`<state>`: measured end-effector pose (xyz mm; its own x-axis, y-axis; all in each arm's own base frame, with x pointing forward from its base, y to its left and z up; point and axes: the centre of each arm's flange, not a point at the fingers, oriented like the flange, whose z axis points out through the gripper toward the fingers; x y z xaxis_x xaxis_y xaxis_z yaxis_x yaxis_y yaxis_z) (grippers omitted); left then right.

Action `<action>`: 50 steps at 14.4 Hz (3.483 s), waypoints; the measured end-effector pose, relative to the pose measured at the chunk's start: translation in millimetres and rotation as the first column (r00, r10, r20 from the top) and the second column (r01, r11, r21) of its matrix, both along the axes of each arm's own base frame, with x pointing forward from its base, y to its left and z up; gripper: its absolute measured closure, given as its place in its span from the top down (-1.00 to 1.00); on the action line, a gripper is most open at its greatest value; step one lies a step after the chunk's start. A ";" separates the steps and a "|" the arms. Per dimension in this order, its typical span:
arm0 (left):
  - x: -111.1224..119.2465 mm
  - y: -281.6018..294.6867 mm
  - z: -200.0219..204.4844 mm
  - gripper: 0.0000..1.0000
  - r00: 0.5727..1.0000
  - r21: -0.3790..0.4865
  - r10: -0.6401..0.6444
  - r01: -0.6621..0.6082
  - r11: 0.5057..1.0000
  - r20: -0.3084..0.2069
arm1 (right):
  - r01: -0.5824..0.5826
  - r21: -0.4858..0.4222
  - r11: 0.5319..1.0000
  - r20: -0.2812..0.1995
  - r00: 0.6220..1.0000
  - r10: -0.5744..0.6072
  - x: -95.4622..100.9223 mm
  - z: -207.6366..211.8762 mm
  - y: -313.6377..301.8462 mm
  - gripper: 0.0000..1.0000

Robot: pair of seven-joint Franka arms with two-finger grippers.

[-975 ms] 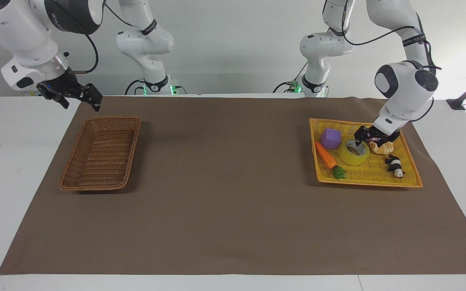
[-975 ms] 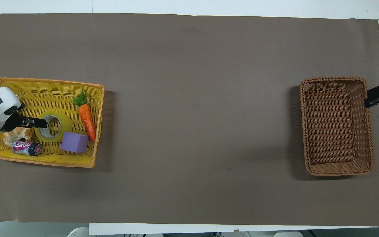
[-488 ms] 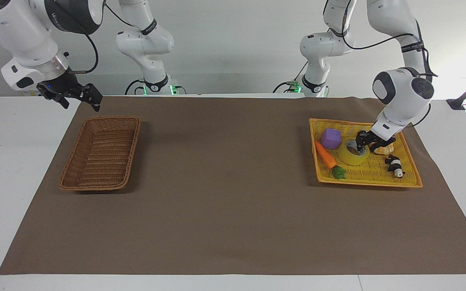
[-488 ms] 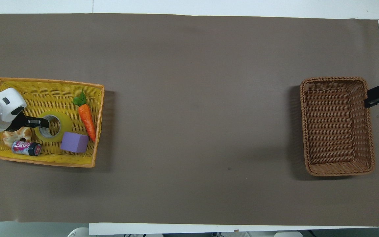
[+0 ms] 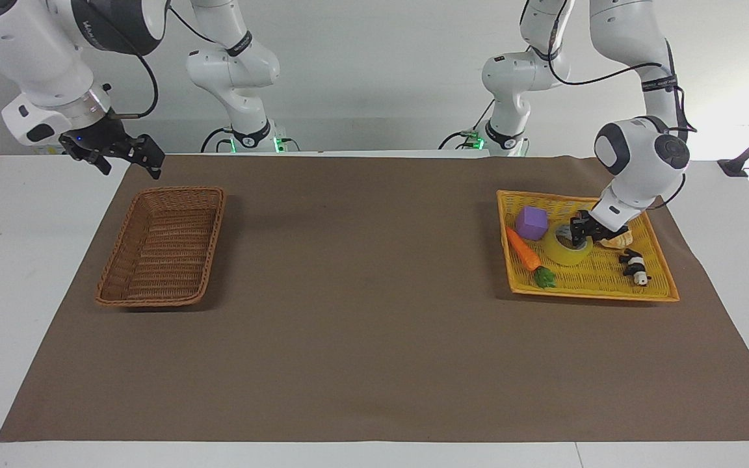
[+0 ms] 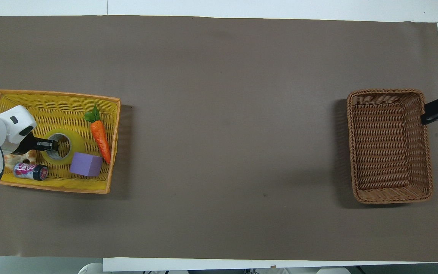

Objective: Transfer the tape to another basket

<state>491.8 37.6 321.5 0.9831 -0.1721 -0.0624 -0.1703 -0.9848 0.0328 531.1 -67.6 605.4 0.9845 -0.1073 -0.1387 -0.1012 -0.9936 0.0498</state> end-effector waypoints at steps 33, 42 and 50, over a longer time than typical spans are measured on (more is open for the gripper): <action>22.8 -390.1 174.6 -0.57 0.985 -0.394 0.156 -0.114 0.912 0.077 | -0.169 0.179 0.969 0.033 0.986 0.165 3.8 -3.1 39.5 1.00; 21.9 -390.4 170.3 -0.57 0.987 -0.385 0.151 -0.115 0.916 0.064 | -0.186 0.751 0.633 0.296 0.953 -0.072 52.1 -44.3 211.6 1.00; 17.1 -390.3 165.1 -0.57 0.992 -0.362 0.126 -0.108 0.926 0.026 | -0.101 0.835 0.541 0.165 0.984 -0.070 63.9 -129.0 285.1 1.00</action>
